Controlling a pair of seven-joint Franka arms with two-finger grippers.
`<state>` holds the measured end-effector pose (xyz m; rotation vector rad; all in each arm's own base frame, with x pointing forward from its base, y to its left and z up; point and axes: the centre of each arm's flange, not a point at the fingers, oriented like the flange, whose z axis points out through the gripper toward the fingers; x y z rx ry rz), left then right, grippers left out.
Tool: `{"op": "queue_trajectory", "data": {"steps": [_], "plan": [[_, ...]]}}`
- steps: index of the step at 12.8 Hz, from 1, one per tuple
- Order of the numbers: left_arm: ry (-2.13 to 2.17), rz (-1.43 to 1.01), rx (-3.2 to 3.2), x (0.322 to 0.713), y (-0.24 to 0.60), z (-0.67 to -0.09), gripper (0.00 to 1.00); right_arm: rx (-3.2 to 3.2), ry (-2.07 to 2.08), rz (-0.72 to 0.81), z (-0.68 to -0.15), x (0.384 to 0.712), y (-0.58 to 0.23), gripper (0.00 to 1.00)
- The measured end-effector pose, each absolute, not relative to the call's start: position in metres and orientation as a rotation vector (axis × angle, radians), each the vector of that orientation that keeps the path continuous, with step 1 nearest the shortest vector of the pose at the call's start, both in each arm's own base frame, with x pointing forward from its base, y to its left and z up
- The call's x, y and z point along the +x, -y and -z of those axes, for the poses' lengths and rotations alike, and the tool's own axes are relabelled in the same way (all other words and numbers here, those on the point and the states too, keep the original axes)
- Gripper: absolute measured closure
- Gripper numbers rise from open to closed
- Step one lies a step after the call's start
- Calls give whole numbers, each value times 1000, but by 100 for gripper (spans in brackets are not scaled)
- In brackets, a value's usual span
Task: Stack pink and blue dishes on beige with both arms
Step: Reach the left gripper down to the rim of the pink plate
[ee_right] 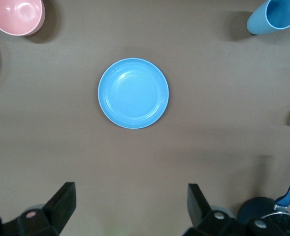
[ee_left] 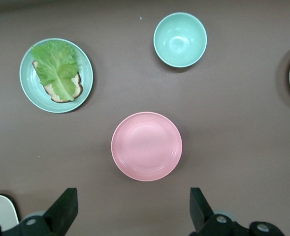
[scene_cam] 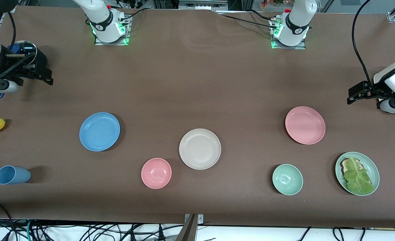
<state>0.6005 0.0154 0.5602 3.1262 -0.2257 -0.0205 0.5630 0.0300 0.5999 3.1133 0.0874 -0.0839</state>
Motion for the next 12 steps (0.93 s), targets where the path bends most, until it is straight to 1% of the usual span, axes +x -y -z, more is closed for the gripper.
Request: {"op": "queue_trajectory", "data": {"steps": [3,7,9,12], "plan": [[196,141,3119,617,-27,-511,0,3113,-88,83,-600,563,-30,0],[188,259,3106,627,-29,-465,0,3113,-88,82,-600,563,-30,0],[174,365,3092,637,-33,-414,0,3114,-88,81,-601,563,-30,0],[113,371,3107,655,-60,-343,0,3114,-88,81,-601,563,-30,0]]}}
